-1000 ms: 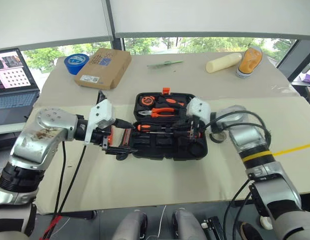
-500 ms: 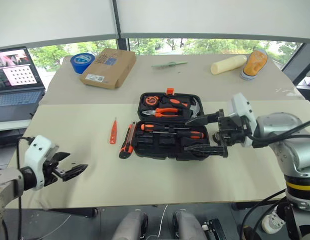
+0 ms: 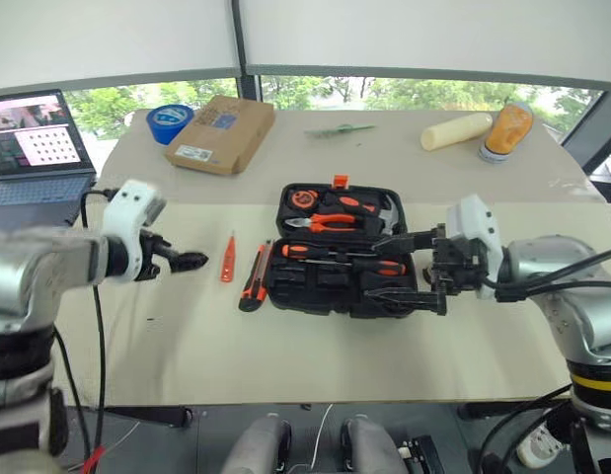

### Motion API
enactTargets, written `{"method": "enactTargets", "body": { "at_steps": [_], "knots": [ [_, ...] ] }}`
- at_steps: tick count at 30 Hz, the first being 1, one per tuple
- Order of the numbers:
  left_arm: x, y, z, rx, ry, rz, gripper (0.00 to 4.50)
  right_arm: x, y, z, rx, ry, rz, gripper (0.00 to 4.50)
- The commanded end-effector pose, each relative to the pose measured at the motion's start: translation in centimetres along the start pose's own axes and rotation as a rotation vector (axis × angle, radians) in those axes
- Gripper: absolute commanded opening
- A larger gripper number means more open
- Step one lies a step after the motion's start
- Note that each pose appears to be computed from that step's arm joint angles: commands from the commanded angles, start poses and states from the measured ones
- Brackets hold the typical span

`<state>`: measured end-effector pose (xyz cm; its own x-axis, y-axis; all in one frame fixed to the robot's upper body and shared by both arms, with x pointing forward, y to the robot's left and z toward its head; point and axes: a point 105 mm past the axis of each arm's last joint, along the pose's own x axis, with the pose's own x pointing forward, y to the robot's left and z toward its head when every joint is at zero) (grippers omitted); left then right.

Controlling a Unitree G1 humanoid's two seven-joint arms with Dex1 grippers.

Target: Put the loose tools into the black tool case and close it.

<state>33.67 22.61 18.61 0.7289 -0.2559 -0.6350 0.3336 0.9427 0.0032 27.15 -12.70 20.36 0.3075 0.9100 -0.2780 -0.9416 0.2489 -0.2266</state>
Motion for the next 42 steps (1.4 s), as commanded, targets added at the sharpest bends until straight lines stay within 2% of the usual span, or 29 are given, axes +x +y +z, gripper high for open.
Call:
{"method": "enactTargets", "body": {
  "at_steps": [1, 7, 15, 17, 20, 27, 30, 31, 36, 39, 42],
  "knots": [
    [2.2, 1.2, 1.0, -0.083, 0.081, 0.114, 4.50, -0.1, 0.1, 1.3, -0.081, -0.038, -0.054, 4.48],
    [5.1, -0.9, 1.8, -0.112, 0.160, 0.067, 4.50, 0.0, 0.3, 1.1, -0.077, -0.053, -0.095, 4.48],
    [8.1, -3.2, -0.2, -0.071, 0.272, 0.023, 4.50, 0.1, 0.8, 0.9, -0.077, -0.068, -0.135, 4.48],
    [8.8, -4.0, -1.5, -0.052, 0.326, 0.001, 4.50, 0.1, 0.9, 1.0, -0.077, -0.075, -0.145, 4.48],
    [9.4, -4.2, -2.6, -0.036, 0.365, -0.003, 3.80, 0.0, 0.9, 1.1, -0.076, -0.081, -0.154, 4.50],
    [9.4, -2.7, -3.0, -0.057, 0.361, 0.029, 1.38, -0.5, 0.8, 0.7, -0.062, -0.067, -0.171, 4.50],
    [9.3, -1.4, -2.9, -0.034, 0.329, 0.068, 0.58, -0.9, 0.8, 0.4, -0.045, -0.052, -0.182, 4.50],
    [9.3, -0.8, -2.8, -0.011, 0.309, 0.087, 0.42, -1.1, 0.7, 0.1, -0.034, -0.044, -0.189, 4.50],
    [9.2, 1.6, -0.3, 0.169, 0.159, 0.114, 0.42, -2.1, 1.1, -1.5, 0.029, 0.005, -0.207, 4.50],
    [7.7, 0.1, 5.1, 0.551, -0.097, -0.058, 0.42, -3.2, 1.8, -2.3, 0.059, 0.061, -0.187, 4.50],
    [6.2, -2.5, 7.1, 0.767, -0.206, -0.247, 0.42, -3.9, 1.8, -2.6, 0.058, 0.093, -0.197, 4.50]
  ]
}}
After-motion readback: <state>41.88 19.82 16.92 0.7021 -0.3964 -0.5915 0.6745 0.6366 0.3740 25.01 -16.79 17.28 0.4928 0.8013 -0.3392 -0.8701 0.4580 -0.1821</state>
